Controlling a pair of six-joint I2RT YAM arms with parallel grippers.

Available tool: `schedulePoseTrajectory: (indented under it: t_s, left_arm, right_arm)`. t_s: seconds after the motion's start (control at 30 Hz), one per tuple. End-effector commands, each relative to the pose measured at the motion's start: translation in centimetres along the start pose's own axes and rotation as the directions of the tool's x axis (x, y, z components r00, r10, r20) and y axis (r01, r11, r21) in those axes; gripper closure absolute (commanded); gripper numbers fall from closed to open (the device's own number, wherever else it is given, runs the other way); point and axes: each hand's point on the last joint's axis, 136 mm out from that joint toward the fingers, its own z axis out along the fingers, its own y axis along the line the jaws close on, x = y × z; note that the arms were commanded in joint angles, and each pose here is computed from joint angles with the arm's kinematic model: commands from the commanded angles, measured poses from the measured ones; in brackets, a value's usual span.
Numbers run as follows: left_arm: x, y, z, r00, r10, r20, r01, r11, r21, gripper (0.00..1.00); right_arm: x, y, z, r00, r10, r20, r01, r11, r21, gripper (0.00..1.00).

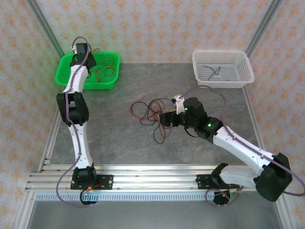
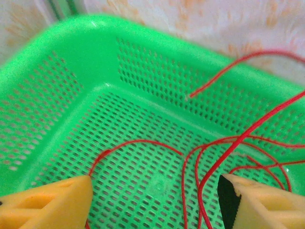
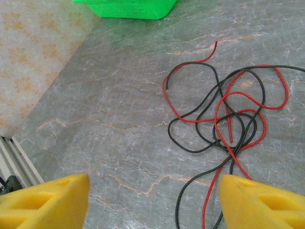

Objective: Untangle the cables

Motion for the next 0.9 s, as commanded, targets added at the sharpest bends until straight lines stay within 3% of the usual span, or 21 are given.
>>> schedulePoseTrajectory:
  t_s: [0.0, 0.27, 0.43, 0.87]
  left_arm:
    - [-3.0, 2.3, -2.6, 0.998, -0.027, 0.049, 0.03, 0.998, -0.061, 0.29]
    - [-1.2, -1.3, -1.9, 0.998, -0.054, 0.013, 0.051, 0.984, 0.168, 0.32]
    - [-0.8, -3.2, -0.2, 0.999, -0.037, 0.0, 0.036, 0.968, 0.247, 0.35]
    - [3.3, -2.7, 7.9, 1.0, -0.022, -0.015, 0.023, 0.991, 0.132, 0.35]
  right_arm:
    - [0.6, -0.6, -0.2, 1.0, 0.029, -0.002, -0.029, 0.999, 0.035, 0.28]
    - [1.0, -0.9, -1.1, 0.998, 0.055, 0.017, -0.056, 0.997, 0.047, 0.28]
    - [1.2, -1.2, -0.7, 0.998, 0.066, 0.01, -0.066, 0.996, 0.057, 0.28]
    - [1.3, -2.1, 3.1, 0.995, 0.06, -0.081, -0.052, 0.994, 0.098, 0.28]
